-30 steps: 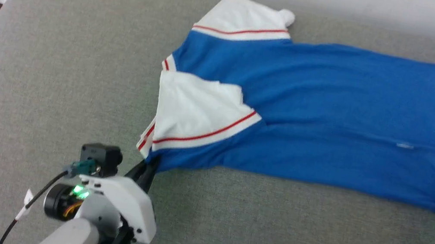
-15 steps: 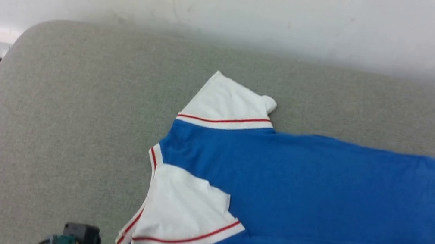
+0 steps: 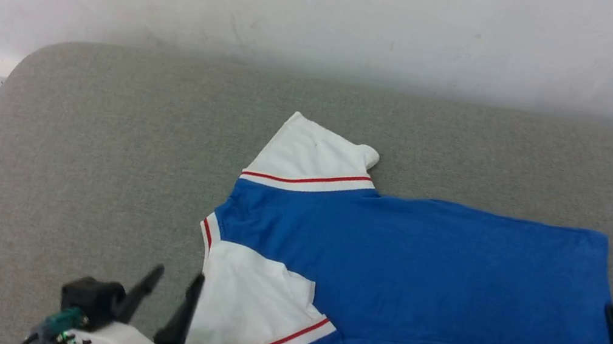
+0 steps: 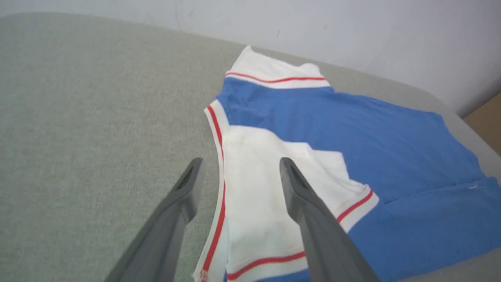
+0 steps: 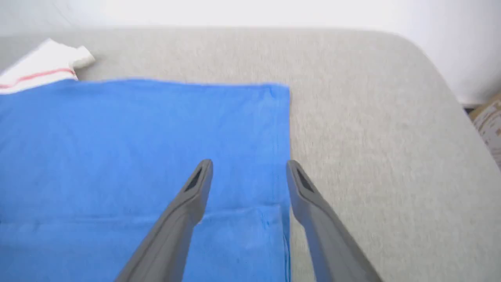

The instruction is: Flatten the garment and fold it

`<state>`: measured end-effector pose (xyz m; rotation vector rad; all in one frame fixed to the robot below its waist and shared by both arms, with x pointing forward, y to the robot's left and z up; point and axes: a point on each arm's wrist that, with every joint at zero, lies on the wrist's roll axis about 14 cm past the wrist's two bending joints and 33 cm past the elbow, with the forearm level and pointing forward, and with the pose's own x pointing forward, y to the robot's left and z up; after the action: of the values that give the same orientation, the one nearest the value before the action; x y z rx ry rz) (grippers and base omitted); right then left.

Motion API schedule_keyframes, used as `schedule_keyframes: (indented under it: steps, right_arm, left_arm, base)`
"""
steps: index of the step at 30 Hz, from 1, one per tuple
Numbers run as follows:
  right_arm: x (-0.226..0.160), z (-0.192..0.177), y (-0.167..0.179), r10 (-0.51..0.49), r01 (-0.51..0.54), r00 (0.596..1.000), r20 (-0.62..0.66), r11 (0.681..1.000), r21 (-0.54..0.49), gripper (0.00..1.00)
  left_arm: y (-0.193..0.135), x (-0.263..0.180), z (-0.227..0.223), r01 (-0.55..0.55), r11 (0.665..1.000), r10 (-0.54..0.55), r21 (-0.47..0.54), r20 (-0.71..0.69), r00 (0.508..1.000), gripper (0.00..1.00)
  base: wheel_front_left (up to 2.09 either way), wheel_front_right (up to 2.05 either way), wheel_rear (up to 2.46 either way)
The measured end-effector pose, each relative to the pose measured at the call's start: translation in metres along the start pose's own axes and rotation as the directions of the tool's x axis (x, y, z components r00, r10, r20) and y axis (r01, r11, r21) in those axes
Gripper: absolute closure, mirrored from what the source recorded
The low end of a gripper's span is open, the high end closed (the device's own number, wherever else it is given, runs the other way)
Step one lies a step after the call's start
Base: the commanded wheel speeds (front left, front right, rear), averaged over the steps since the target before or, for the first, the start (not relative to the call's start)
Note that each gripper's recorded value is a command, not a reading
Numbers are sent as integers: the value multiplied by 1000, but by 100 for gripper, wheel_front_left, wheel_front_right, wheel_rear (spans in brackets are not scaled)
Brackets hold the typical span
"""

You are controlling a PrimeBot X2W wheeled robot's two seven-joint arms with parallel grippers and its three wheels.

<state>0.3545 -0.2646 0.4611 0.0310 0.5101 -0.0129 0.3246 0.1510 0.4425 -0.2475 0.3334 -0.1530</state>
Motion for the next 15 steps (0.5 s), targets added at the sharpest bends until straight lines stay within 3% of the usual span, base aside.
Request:
schedule_keyframes:
  steps: [3, 7, 11, 15]
  right_arm:
    - [-6, 47, 12, 38, -30, 971, 235, 999, -36, 0]
    - [-22, 83, 16, 44, -18, 886, 462, 998, -60, 0]
    - [-28, 96, 25, 55, -20, 825, 563, 997, -69, 0]
    - [-23, 95, 31, 51, -23, 813, 580, 998, -55, 0]
  left_arm:
    - [-5, 6, 42, 24, 999, -32, 42, 184, 982, 0]
    - [-14, 14, 75, 44, 994, -73, 102, 302, 950, 0]
    - [-28, 30, 99, 75, 983, -131, 166, 359, 924, 0]
    - [-37, 62, 109, 117, 964, -187, 240, 296, 937, 0]
  base:
    - [0, 0, 0]
    - [0, 0, 0]
    - [0, 0, 0]
    - [0, 0, 0]
